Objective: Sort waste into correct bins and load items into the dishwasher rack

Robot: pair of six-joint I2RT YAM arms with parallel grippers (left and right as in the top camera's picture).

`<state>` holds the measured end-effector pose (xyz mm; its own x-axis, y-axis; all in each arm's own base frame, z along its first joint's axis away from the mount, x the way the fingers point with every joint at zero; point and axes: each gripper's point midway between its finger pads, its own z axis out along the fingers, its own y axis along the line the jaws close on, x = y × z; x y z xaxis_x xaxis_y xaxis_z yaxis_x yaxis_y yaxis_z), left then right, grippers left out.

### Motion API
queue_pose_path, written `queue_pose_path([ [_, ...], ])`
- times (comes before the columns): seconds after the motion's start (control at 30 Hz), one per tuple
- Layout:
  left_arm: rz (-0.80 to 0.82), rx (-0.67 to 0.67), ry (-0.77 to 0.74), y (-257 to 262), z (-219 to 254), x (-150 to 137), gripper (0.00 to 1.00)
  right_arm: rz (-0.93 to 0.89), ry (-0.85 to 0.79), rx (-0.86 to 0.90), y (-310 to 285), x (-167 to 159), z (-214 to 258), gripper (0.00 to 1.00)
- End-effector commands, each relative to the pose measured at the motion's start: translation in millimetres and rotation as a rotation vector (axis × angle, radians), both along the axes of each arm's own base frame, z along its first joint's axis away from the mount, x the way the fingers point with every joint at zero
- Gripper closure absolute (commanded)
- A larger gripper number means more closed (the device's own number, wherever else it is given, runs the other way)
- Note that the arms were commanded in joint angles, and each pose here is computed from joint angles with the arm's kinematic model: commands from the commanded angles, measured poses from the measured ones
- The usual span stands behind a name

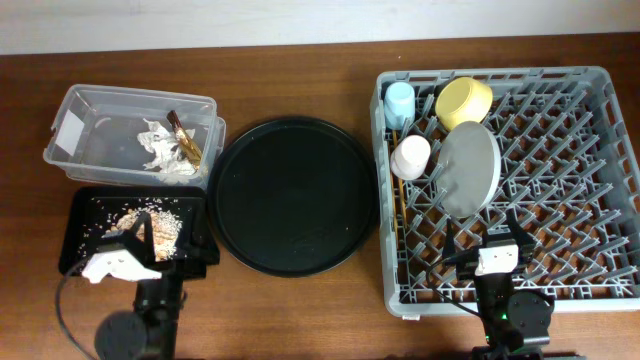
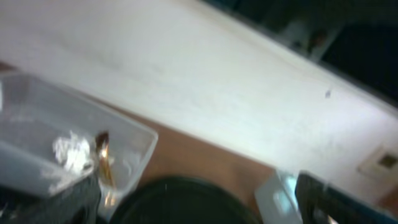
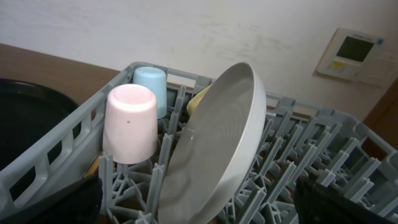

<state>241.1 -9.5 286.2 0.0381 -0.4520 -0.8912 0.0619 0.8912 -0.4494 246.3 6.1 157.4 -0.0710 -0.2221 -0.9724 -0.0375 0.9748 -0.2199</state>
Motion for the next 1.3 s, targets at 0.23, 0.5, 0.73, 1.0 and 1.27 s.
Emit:
queue_pose_path([
  [0.23,-0.047,0.023,-0.033,-5,-86,9,0.01,0.008,0.006,-0.007,2,0,-3,0.02],
  [0.5,-0.083,0.574,0.093,-13,-130,4,0.01,0.008,0.006,-0.007,2,0,-3,0.02],
  [0.73,-0.065,0.630,0.089,-11,-129,4,0.01,0.008,0.006,-0.007,2,0,-3,0.01],
  [1.0,-0.065,0.630,0.090,-11,-129,4,0.01,0.008,0.006,-0.007,2,0,-3,0.02],
  [1.27,-0.065,0.630,0.090,-11,-129,4,0.01,0.008,0.006,-0.007,2,0,-3,0.02],
])
